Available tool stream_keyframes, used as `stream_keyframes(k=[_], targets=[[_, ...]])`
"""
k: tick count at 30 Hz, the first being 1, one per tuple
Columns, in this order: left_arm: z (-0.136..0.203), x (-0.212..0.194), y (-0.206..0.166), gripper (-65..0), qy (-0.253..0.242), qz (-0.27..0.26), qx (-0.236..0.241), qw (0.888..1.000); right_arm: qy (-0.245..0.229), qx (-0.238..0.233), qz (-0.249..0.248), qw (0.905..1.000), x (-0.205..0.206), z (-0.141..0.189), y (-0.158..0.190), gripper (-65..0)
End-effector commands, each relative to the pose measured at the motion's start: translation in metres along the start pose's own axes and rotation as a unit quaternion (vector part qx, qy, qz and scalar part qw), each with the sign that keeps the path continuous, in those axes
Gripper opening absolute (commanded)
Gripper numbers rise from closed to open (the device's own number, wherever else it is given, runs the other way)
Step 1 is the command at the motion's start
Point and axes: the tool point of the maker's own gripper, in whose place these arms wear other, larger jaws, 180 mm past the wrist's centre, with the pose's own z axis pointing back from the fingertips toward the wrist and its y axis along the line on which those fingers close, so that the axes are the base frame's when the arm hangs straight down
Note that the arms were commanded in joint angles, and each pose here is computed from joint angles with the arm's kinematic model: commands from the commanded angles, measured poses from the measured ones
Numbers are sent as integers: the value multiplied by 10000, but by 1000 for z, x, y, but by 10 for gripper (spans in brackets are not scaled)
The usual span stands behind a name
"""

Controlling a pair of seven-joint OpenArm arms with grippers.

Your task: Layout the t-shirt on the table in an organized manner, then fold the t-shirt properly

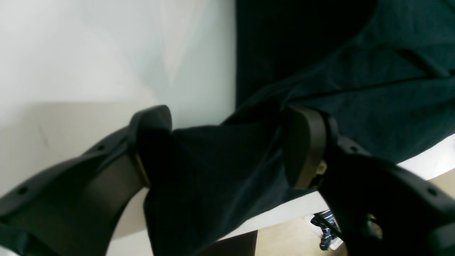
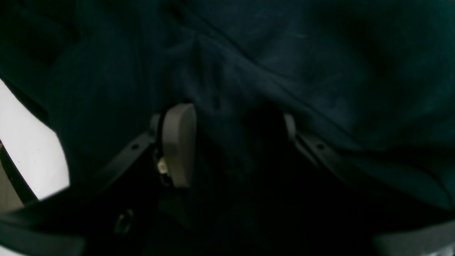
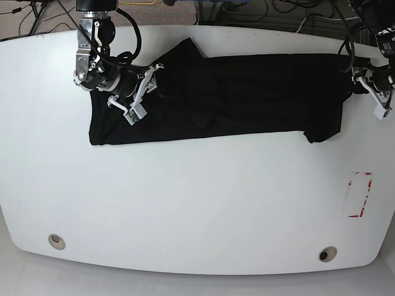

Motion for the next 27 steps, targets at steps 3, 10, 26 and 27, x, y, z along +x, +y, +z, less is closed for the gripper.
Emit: stream_keyframes(k=[3,10,26,27], targets=[[4,-7,7,-197,43,63,26,10000,314,-95,54,9994,-13,2,-4,-352],[-4,-22,-2,-197,310,-39,-79,9995,310,-90,49,9995,-12,2,-3,-352],[-25,-21,-30,-301,514,-343,-459,9970,224,-11,-17,9997,-9,-3,5,-352],[-26,-17,-34,-301,483,-382,-530,9967,224,-11,-17,9997,-9,-3,5,-352]])
